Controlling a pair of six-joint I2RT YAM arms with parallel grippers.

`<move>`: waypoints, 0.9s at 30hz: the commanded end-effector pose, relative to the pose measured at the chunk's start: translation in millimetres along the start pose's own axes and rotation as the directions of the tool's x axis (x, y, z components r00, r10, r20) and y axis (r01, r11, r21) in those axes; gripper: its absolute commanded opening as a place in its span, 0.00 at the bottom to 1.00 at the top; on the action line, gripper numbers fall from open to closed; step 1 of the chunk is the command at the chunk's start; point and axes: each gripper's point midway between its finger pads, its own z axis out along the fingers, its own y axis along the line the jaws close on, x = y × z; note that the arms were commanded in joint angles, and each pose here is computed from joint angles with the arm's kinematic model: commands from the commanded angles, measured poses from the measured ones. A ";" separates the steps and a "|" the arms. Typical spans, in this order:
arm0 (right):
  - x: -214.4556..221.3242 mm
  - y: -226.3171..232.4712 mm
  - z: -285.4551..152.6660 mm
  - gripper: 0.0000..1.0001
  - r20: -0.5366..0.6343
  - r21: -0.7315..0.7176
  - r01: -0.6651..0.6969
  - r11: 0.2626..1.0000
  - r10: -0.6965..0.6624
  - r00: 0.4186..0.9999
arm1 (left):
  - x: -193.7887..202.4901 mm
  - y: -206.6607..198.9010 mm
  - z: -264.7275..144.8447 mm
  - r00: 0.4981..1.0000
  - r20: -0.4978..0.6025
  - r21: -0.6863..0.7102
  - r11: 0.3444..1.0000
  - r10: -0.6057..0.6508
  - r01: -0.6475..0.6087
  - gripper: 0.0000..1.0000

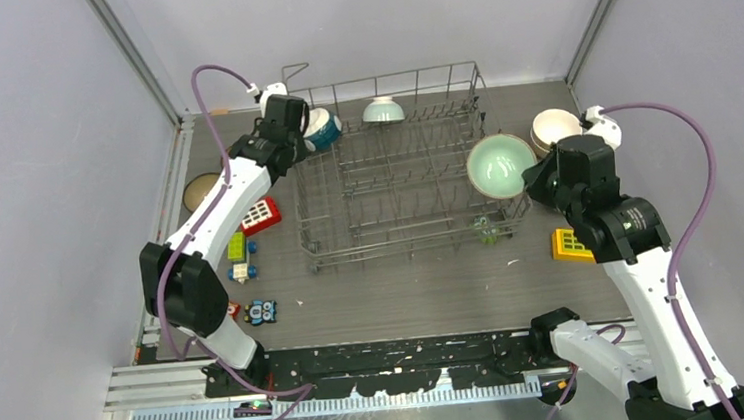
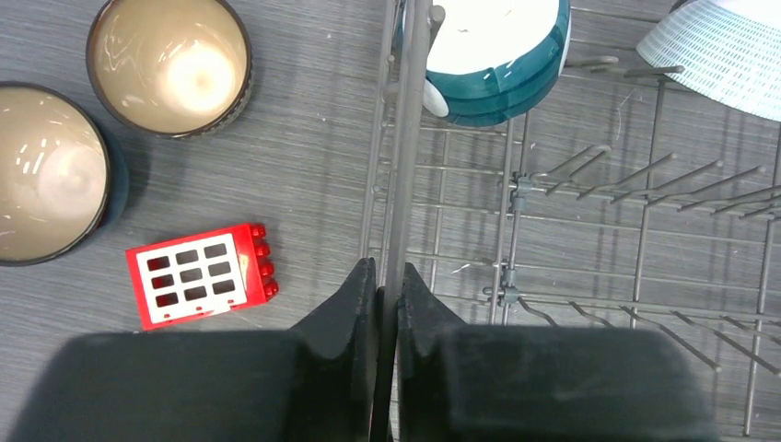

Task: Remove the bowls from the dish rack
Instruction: Adjust the dish rack at the center of the board, then place the bowl at the center of the board.

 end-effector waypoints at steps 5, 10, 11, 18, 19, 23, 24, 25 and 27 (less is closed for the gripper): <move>9.8 66.7 -58.0 0.01 -0.085 -0.426 0.159 0.891 -0.214 0.973 | -33.6 -4.4 -5.0 0.975 0.116 0.074 0.980 -0.191 0.183 0.42; 36.7 71.8 -90.7 0.01 -0.146 -0.568 0.205 0.797 -0.342 0.928 | -31.9 -7.5 -15.9 0.975 0.103 0.116 0.976 -0.197 0.185 0.66; 44.8 72.2 -97.0 0.01 -0.168 -0.596 0.204 0.777 -0.369 0.914 | -32.1 -8.4 -19.0 0.975 0.101 0.128 0.974 -0.199 0.186 0.70; 94.9 63.7 -135.6 0.01 -0.283 -0.738 0.165 0.654 -0.523 0.804 | -37.0 -4.7 -53.1 0.971 0.101 0.183 0.964 -0.216 0.195 1.00; 103.1 60.9 -137.0 0.01 -0.306 -0.745 0.157 0.648 -0.542 0.783 | -37.4 -2.8 -59.5 0.970 0.107 0.191 0.962 -0.219 0.196 1.00; 131.9 48.6 -132.6 0.01 -0.388 -0.739 0.141 0.659 -0.587 0.710 | -36.5 6.9 -84.7 0.965 0.131 0.222 0.955 -0.227 0.195 1.00; 136.4 45.8 -128.1 0.01 -0.403 -0.727 0.146 0.671 -0.589 0.701 | -35.0 9.1 -90.3 0.966 0.133 0.230 0.955 -0.220 0.186 1.00; 140.9 43.6 -124.0 0.01 -0.418 -0.716 0.148 0.682 -0.589 0.692 | -34.1 11.1 -97.7 0.968 0.138 0.243 0.955 -0.209 0.172 1.00; 149.2 39.9 -116.0 0.01 -0.447 -0.691 0.152 0.707 -0.583 0.678 | -28.7 16.7 -109.3 0.970 0.145 0.258 0.954 -0.195 0.153 1.00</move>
